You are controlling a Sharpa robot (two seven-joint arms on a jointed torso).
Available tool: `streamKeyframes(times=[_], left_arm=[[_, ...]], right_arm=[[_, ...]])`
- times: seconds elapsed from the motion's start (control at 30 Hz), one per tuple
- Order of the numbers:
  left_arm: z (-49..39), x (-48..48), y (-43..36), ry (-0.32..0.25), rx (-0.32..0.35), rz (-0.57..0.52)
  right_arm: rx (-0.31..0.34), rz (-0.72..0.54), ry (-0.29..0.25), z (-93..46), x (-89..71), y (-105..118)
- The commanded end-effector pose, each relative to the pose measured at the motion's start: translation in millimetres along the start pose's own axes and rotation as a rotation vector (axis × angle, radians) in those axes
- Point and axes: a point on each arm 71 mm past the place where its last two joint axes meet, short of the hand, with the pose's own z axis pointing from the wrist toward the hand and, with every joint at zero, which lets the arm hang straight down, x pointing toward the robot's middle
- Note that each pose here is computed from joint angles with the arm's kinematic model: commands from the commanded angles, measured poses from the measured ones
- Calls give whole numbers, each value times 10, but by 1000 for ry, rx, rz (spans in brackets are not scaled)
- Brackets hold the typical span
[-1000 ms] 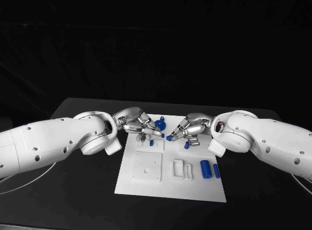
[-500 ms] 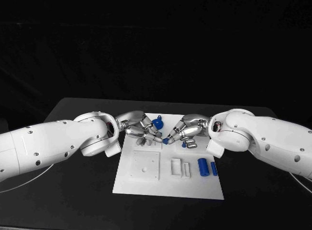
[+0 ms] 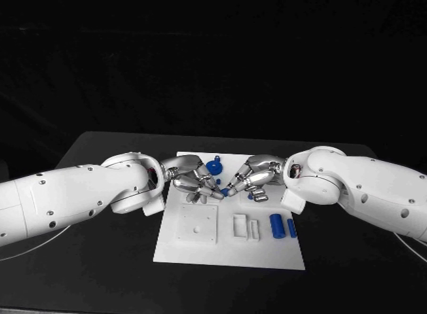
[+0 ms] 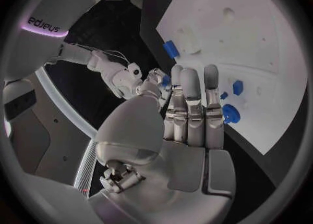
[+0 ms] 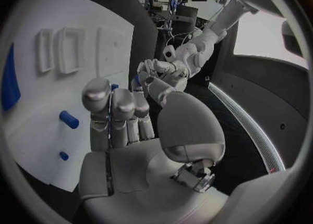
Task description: Assemble the parts on the task board
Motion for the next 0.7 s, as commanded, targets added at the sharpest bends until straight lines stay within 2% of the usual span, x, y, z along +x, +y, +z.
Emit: streamKeyframes(times=[0.03,0.7], left_arm=[[10,45,-25,35,4,9],[16,53,-39,16,0,4]], right_arm=[[-2,2,27,3,25,7],[1,-3,48,23,67,28]])
